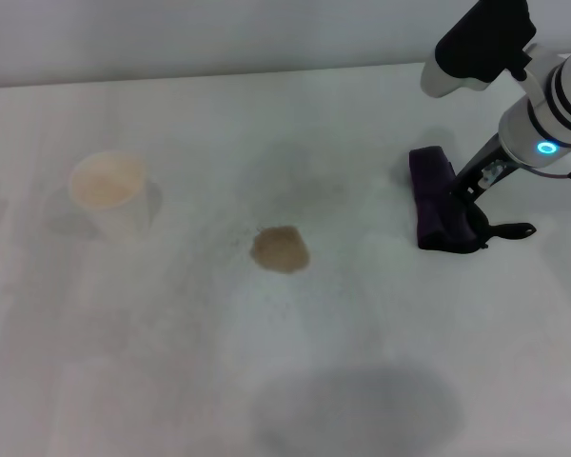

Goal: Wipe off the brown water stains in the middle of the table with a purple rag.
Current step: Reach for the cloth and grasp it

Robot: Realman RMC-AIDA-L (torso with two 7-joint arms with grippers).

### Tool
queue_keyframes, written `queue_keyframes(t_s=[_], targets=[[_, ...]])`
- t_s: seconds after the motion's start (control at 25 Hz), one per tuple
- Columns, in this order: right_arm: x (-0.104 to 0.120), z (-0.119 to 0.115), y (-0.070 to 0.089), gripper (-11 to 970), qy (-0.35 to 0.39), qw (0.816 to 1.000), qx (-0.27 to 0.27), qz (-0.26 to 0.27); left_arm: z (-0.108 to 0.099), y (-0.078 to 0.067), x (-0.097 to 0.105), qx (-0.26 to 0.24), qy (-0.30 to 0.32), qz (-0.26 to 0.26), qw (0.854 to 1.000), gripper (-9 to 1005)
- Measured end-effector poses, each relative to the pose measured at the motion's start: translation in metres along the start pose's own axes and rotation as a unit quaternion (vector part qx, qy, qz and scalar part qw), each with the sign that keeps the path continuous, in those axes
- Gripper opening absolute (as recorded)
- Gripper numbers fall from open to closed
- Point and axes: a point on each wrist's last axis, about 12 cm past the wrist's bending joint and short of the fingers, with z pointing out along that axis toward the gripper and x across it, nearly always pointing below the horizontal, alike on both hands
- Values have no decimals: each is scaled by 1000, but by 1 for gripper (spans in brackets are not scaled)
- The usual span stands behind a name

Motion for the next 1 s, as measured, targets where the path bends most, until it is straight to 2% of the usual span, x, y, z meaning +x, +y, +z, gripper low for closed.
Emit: queue_keyframes(t_s=[0.32,0.48,0.6,0.72,0.84,1.0], targets=[[4,-2,-1,11,-6,1000,0,5,-3,-1,1,-1,1,-4,1000,893],[6,-8,-8,26,-25,999,-2,35,-2,-1,1,0,1,-4,1000,893],[13,-11,-20,38,-51,994,-29,97,-1,-2,1,1,-1,-4,1000,893],[24,-16,-32,50,-86,981,-82,151,0,-2,0,1,-2,-4,1000,893],[33,-23,-37,61,-119,971,-120,171,1,-2,-1,2,-5,-4,1000,893],[43,-23,-38,77,-126,965,-137,182,4,-2,-2,4,-9,-3,1000,893]])
